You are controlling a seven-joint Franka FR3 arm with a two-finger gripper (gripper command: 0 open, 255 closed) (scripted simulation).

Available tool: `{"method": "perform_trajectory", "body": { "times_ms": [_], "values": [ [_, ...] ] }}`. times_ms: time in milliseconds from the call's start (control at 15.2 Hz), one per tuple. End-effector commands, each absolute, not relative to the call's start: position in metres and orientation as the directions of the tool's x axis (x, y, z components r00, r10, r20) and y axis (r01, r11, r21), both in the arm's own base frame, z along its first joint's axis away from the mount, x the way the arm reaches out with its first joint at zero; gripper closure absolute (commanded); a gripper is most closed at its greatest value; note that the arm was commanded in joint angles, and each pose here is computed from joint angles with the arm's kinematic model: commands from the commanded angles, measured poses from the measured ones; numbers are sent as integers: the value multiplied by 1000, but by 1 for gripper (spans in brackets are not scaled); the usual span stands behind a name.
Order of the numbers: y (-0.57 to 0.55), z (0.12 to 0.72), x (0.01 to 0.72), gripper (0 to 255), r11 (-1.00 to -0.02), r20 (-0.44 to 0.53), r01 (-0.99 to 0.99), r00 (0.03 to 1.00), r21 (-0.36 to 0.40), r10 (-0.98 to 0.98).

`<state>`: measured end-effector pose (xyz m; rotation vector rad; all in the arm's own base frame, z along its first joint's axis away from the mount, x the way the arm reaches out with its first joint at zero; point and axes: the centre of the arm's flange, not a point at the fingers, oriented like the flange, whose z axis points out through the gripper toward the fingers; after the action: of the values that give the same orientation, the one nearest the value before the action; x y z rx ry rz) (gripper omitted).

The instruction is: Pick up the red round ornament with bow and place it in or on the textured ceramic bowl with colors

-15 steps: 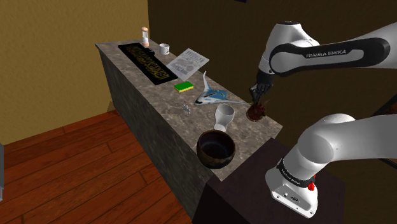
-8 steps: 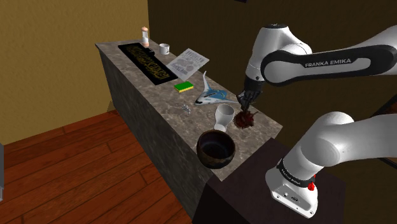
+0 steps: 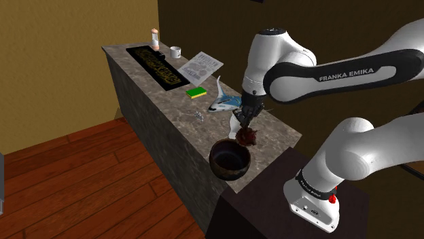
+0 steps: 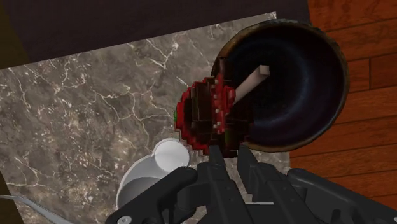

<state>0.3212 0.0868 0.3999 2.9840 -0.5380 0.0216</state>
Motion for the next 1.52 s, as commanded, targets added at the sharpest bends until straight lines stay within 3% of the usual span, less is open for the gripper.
{"method": "perform_trajectory", "body": {
  "times_ms": [0, 792, 1254, 1320, 1452],
  "values": [
    [113, 399, 323, 255, -931, 32, -351, 937, 104, -349],
    [145, 345, 328, 255, -931, 32, -351, 937, 104, -349],
    [146, 343, 328, 255, -931, 32, -350, 937, 103, -349],
    [146, 343, 328, 0, -931, 32, -350, 937, 103, -349],
    [149, 338, 311, 0, -927, -21, -370, 928, 68, -372]
  ]
}}
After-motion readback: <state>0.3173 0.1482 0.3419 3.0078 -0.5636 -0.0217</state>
